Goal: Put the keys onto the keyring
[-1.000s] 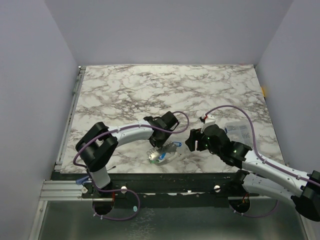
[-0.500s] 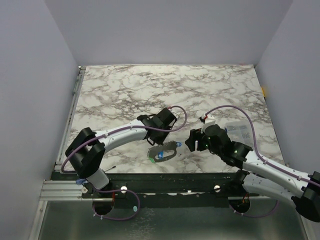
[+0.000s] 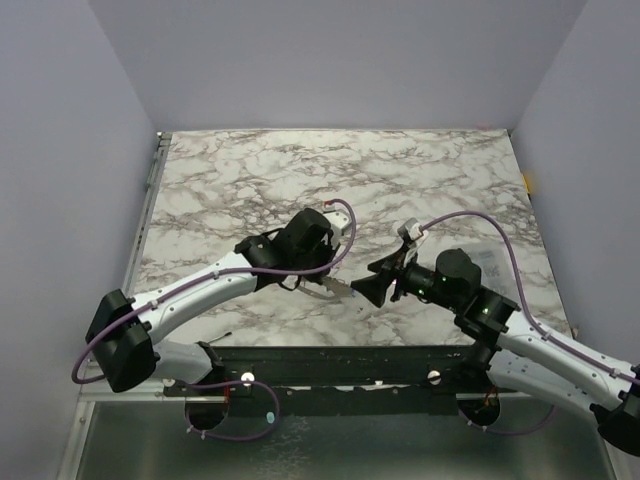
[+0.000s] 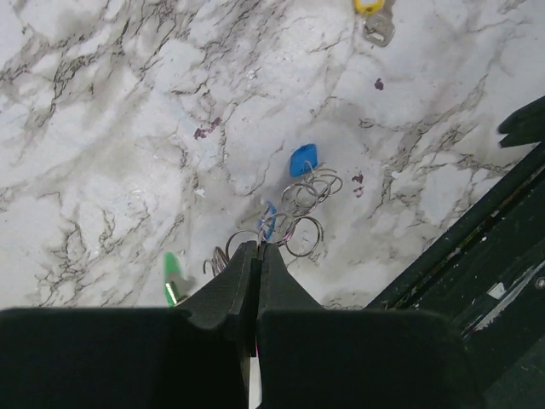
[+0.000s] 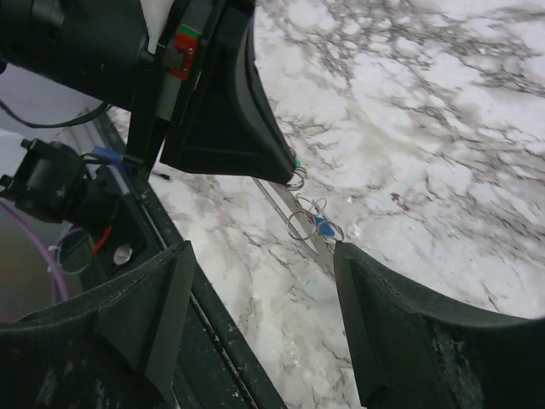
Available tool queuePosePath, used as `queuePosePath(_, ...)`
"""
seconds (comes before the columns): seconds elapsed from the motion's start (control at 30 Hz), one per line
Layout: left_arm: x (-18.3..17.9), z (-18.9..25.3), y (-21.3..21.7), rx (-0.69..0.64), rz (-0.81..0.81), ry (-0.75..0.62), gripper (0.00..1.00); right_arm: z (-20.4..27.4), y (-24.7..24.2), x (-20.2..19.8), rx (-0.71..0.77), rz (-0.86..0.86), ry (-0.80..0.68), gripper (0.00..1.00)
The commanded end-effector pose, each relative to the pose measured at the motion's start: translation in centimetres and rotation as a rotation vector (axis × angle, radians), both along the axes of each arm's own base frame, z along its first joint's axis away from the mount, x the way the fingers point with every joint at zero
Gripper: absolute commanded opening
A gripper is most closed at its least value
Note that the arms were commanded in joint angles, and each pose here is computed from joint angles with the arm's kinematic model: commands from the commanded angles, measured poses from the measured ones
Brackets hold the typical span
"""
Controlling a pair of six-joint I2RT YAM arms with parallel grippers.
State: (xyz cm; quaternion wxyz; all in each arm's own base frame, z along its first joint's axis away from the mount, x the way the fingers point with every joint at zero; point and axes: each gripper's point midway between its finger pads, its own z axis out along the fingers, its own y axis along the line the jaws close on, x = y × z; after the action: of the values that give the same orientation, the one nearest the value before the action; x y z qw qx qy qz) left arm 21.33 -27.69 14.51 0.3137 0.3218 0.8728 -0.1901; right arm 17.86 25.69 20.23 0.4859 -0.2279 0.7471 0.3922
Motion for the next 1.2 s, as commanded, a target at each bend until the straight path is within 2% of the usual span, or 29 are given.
queuePosePath(0.0, -0.5, 3.1, -1.1, -0.113, -0.098, -0.083, 0.00, 1.4, 2.4, -2.0, 0.063, 0.205, -0.081, 0.76)
queuePosePath(0.2, -1.1, 5.4, -0.9, -0.189, -0.133, -0.149, 0.00, 1.5, 3.4, -1.8, 0.023, 0.274, -0.145, 0.76)
queuePosePath(0.5, -2.7, 8.0, -0.9, -0.336, -0.165, -0.195, 0.00, 2.9, 4.5, -2.0, 0.042, 0.359, -0.270, 0.76)
queuePosePath(0.87, -4.0, 10.0, -1.7, -0.457, -0.217, -0.203, 0.00, 1.7, 5.6, -0.9, 0.031, 0.347, -0.229, 0.76)
queuePosePath(1.17, -4.8, 10.3, -2.2, -0.508, -0.242, -0.184, 0.00, 1.6, 5.8, 0.2, 0.050, 0.295, -0.249, 0.67)
